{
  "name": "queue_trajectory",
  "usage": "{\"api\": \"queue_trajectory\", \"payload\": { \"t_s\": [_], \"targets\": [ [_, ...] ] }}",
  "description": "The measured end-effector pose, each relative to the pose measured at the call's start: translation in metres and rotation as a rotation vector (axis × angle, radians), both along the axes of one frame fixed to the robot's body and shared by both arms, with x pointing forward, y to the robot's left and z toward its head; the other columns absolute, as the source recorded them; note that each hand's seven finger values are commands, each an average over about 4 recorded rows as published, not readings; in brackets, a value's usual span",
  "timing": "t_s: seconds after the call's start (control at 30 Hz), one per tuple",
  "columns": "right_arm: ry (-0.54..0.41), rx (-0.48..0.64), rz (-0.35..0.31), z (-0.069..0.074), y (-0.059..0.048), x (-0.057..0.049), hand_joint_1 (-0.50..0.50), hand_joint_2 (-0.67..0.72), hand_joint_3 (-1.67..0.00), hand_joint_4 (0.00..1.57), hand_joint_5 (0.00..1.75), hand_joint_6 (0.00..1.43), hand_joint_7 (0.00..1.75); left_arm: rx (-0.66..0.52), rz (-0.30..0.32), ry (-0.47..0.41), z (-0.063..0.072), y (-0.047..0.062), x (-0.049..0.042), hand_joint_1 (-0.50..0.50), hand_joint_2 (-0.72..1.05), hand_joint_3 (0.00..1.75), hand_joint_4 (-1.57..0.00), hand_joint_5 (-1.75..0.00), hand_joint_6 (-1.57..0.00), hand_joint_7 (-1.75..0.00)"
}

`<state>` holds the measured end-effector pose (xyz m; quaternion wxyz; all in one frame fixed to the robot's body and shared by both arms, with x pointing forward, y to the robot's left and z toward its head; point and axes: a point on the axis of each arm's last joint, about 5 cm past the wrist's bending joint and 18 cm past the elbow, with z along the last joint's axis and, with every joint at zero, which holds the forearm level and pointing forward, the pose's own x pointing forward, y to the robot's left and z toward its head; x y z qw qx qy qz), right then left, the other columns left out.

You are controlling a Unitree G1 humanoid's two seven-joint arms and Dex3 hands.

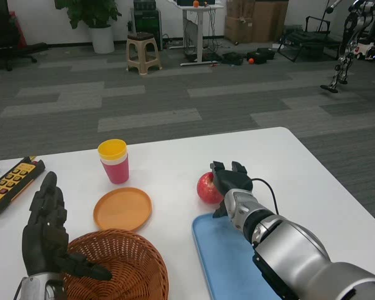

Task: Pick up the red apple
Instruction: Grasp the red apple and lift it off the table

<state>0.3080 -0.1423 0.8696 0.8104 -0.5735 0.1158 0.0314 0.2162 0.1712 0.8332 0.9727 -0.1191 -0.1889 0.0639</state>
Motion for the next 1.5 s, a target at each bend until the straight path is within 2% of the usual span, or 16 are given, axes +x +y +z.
{"api": "queue_trajectory", "payload": {
  "t_s": [0.1, 0.23, 0.43, 0.5, 0.6, 0.73, 0.8, 0.9, 0.97, 1.1, 1.2, 1.33, 1.5],
  "targets": [
    [0.017, 0.003, 0.003, -0.0002, -0.0002, -0.0002, -0.46, -0.54, -0.48, 0.01, 0.17, 0.01, 0.7, 0.0, -0.001, 0.0, -0.0001, -0.0003, 0.0, -0.5, -0.64, 0.09, 0.0, 0.0, -0.31, 0.0],
    [0.02, 0.005, 0.004, -0.0002, -0.0002, -0.0001, -0.46, -0.51, -0.56, 0.23, 0.53, 0.13, 0.94, -0.001, -0.003, 0.001, -0.0002, -0.001, -0.0001, -0.5, -0.64, 0.09, 0.0, 0.0, -0.31, 0.0],
    [0.012, -0.002, 0.016, 0.0017, 0.0008, 0.0013, -0.46, -0.54, -0.56, 0.51, 0.92, 0.34, 1.19, -0.001, -0.005, 0.001, -0.0003, -0.0015, -0.0001, -0.5, -0.64, 0.09, 0.0, 0.0, -0.31, -0.03],
    [0.01, -0.005, 0.019, 0.0024, 0.0012, 0.0017, -0.46, -0.54, -0.59, 0.57, 1.02, 0.4, 1.22, -0.001, -0.005, 0.001, -0.0003, -0.0015, -0.0001, -0.5, -0.64, 0.09, 0.0, 0.0, -0.31, -0.07],
    [0.008, -0.011, 0.026, 0.0031, 0.0017, 0.0022, -0.46, -0.56, -0.63, 0.64, 1.16, 0.46, 1.31, -0.001, -0.005, 0.001, -0.0003, -0.0015, -0.0001, -0.5, -0.64, 0.09, 0.0, 0.0, -0.31, -0.02],
    [0.008, -0.021, 0.036, 0.0033, 0.0024, 0.0024, -0.46, -0.6, -0.63, 0.81, 1.53, 0.56, 1.4, -0.002, -0.005, 0.001, -0.0003, -0.0015, -0.0001, -0.5, -0.64, 0.09, 0.0, 0.0, -0.31, 0.0],
    [0.009, -0.027, 0.041, 0.0033, 0.0026, 0.0024, -0.48, -0.6, -0.63, 0.9, 1.62, 0.61, 1.4, -0.002, -0.005, 0.001, -0.0003, -0.0015, -0.0001, -0.5, -0.64, 0.09, 0.0, 0.0, -0.31, 0.0],
    [0.009, -0.036, 0.05, 0.0033, 0.0031, 0.0024, -0.47, -0.6, -0.71, 0.98, 1.65, 0.64, 1.45, -0.002, -0.005, 0.001, -0.0003, -0.0014, -0.0001, -0.5, -0.64, 0.09, 0.0, 0.0, -0.31, 0.0],
    [0.01, -0.041, 0.055, 0.0033, 0.0033, 0.0023, -0.46, -0.6, -0.83, 1.03, 1.65, 0.67, 1.47, -0.002, -0.004, 0.001, -0.0003, -0.0014, -0.0001, -0.5, -0.64, 0.09, 0.0, 0.0, -0.33, 0.0],
    [0.01, -0.043, 0.057, 0.0033, 0.0035, 0.0023, -0.46, -0.59, -0.95, 1.06, 1.65, 0.73, 1.47, -0.002, -0.003, 0.001, -0.0003, -0.0013, -0.0001, -0.5, -0.64, 0.09, 0.0, 0.0, -0.31, 0.0],
    [0.01, -0.041, 0.06, 0.0033, 0.0036, 0.0023, -0.46, -0.54, -0.95, 1.13, 1.65, 0.8, 1.47, -0.002, -0.003, 0.001, -0.0003, -0.0012, -0.0001, -0.5, -0.64, 0.09, 0.0, 0.0, -0.31, 0.0],
    [0.001, -0.021, 0.071, 0.0029, 0.004, 0.0018, -0.46, -0.6, -1.03, 1.2, 1.65, 0.88, 1.47, -0.003, -0.001, 0.001, -0.0003, -0.001, -0.0001, -0.5, -0.64, 0.09, 0.0, 0.0, -0.31, -0.02],
    [-0.02, 0.036, 0.064, 0.0001, 0.002, -0.0007, -0.46, -0.6, -1.03, 1.23, 1.65, 0.91, 1.47, -0.004, 0.002, 0.0, -0.0002, -0.0005, -0.0001, -0.5, -0.64, 0.09, 0.0, 0.0, -0.31, 0.0]
  ]
}}
